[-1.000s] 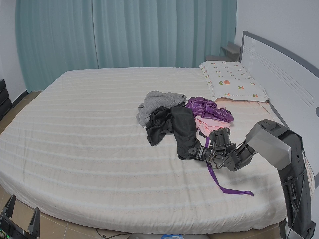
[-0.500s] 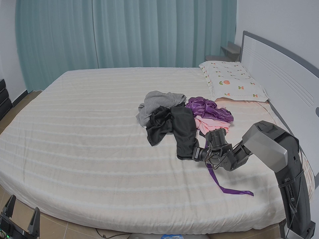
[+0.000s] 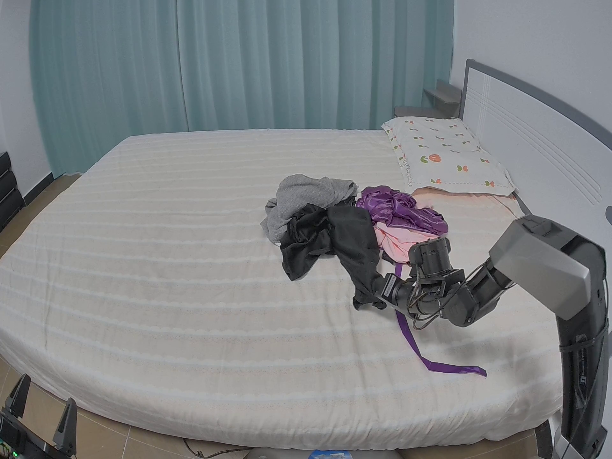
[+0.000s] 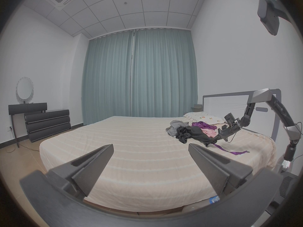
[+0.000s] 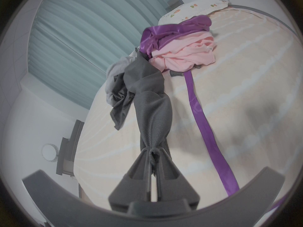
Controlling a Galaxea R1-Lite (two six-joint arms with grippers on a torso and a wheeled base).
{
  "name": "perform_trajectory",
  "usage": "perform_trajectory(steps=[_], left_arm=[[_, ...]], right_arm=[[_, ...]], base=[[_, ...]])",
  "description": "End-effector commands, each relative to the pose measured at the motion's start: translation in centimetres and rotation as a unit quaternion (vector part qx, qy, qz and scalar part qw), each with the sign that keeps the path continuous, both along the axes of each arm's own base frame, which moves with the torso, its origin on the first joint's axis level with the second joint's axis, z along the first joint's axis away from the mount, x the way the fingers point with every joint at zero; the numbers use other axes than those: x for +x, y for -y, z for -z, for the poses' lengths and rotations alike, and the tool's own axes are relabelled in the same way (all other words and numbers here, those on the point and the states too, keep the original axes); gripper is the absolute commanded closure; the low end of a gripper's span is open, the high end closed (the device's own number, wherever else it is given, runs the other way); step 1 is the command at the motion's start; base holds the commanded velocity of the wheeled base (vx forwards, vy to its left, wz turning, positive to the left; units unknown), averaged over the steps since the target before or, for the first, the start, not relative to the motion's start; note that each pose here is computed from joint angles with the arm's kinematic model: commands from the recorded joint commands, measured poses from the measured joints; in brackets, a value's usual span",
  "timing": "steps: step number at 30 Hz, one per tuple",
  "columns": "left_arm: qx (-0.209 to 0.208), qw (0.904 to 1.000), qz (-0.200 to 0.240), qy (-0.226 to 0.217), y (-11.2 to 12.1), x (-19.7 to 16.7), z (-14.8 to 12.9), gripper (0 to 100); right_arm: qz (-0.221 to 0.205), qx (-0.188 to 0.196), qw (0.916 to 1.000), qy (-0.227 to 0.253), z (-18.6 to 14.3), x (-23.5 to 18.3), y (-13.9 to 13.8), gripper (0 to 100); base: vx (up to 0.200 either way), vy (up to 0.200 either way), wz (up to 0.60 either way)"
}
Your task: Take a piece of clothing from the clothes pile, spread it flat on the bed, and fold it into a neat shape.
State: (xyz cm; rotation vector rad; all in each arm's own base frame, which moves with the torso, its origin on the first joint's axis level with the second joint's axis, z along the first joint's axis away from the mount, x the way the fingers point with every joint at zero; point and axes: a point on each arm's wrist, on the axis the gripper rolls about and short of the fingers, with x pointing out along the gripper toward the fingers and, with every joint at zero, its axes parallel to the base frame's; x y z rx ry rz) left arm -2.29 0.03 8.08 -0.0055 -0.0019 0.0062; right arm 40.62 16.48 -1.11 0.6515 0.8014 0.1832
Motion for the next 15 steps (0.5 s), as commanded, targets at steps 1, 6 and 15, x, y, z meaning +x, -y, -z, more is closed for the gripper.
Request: perform_trajectory(steps=[1,6,15], left_arm=[[0.000,1.0000,-0.001,-0.003,0.0,0.1,0.5,0],[0.000,1.0000,-0.001,-0.004,0.0,0.1,0.5,0],[0.000,1.0000,0.000,-0.003,0.0,0.1,0.5,0]], right_arm=[[-0.001,0.034,0.9990,0.029,-5.8,-3.3,0.8,100],[0.000,0.079,0.9950,0.061,-9.8,-7.9,1.5,100],[-0.021,0.095,0.9905,0.097,-13.4,-13.1,1.8,100]], base=[[0.000,0.000,0.00],[0.000,0.000,0.00],[0.000,0.000,0.00]])
